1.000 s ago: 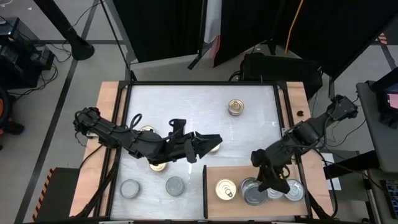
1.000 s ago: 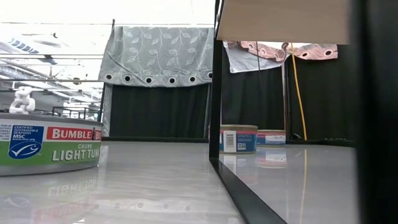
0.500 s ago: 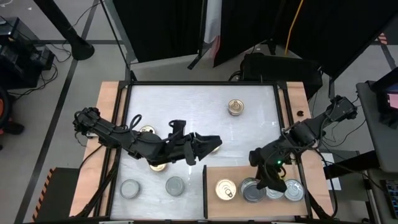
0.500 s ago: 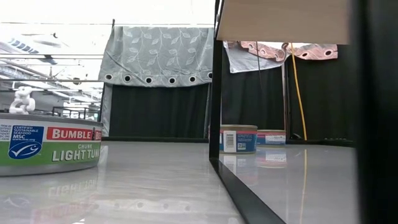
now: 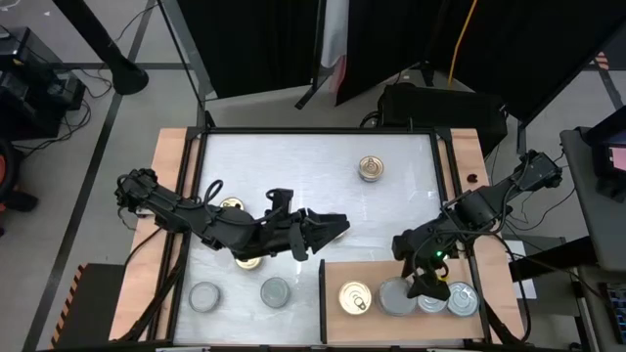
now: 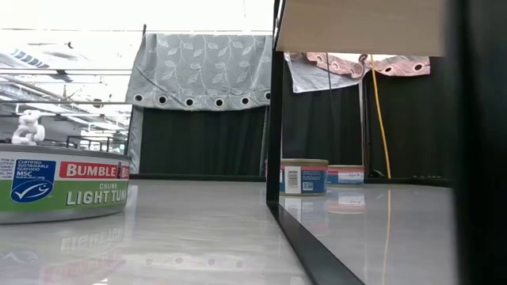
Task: Stack canned seafood by type on shelf
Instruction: Stack the green tuna can on top of the other green tuna can on the shelf
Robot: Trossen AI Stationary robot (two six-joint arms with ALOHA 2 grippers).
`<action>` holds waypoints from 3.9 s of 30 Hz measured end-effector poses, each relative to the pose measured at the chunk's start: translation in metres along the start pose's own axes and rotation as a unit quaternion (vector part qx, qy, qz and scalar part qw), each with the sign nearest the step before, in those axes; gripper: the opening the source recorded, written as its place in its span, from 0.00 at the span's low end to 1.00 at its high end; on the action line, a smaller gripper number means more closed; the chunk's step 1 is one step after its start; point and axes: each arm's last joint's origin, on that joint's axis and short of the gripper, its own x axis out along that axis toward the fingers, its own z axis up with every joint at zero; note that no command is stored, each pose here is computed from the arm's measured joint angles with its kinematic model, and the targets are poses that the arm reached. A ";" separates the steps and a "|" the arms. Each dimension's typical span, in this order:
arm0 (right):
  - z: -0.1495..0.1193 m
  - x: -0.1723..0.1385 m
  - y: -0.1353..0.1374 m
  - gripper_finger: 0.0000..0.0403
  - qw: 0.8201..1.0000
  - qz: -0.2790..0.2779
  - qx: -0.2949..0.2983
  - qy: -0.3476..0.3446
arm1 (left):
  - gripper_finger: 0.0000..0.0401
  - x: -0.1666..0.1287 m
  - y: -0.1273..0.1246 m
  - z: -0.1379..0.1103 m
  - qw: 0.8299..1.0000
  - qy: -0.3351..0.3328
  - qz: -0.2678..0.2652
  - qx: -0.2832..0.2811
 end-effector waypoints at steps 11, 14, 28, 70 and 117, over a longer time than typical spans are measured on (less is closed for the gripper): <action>-0.004 -0.010 0.000 0.79 1.000 -0.005 0.016 0.002 | 0.75 0.000 0.001 -0.001 0.999 0.003 0.004 0.033; -0.008 -0.028 0.006 0.79 1.000 -0.013 0.027 0.002 | 0.75 0.000 0.003 -0.002 0.998 0.009 0.011 0.058; -0.036 -0.141 0.033 0.69 0.978 -0.073 0.031 -0.194 | 0.60 -0.060 0.007 -0.075 0.936 0.339 0.093 0.001; -0.050 -0.164 0.010 0.62 0.928 -0.226 0.032 -0.295 | 0.11 -0.110 0.141 -0.195 0.679 0.341 0.650 -0.021; -0.050 -0.163 0.009 0.62 0.928 -0.234 0.015 -0.290 | 0.00 -0.109 0.181 -0.186 0.642 0.415 0.644 -0.015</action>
